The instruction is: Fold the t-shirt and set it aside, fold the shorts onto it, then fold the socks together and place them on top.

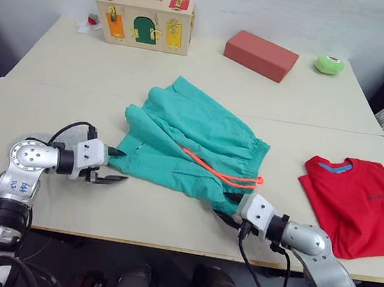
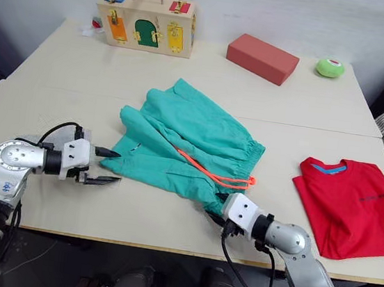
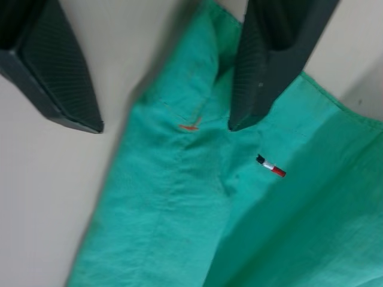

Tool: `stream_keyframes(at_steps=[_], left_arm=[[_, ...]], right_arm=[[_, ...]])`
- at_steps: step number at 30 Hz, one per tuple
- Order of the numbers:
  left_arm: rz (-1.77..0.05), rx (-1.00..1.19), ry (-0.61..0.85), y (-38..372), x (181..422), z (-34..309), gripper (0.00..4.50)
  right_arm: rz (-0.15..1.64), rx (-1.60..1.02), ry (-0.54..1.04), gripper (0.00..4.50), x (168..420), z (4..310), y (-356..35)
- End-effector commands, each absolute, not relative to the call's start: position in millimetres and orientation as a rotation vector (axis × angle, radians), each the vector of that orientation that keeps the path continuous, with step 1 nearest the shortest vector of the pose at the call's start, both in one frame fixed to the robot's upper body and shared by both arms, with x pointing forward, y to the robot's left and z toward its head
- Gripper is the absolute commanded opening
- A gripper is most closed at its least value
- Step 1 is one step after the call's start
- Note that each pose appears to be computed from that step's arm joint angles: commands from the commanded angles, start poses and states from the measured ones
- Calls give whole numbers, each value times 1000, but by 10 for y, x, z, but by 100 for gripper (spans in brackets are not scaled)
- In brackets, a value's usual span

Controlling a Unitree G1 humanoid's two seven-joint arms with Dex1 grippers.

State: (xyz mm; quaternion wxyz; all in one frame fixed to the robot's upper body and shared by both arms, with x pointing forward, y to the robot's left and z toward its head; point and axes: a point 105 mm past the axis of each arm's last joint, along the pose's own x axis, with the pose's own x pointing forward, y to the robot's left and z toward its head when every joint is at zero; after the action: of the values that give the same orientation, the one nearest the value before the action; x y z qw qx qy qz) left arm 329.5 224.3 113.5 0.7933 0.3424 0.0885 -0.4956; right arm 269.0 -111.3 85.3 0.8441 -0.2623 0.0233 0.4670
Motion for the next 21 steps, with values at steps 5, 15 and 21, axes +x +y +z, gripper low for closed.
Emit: stream_keyframes(at_steps=[5, 15, 21], left_arm=[[-1309, 587, 490, 2264, 2871, 877, 73], [-1448, 323, 540, 2202, 2019, 1211, 3], [-1405, 216, 753, 2328, 1622, 1212, 3]], right_arm=[[1036, -651, -13, 0, 2731, 1025, -1279], [1278, -646, 61, 0, 2330, 1093, -1877], [1330, -523, 172, 0, 2114, 1125, -2105]])
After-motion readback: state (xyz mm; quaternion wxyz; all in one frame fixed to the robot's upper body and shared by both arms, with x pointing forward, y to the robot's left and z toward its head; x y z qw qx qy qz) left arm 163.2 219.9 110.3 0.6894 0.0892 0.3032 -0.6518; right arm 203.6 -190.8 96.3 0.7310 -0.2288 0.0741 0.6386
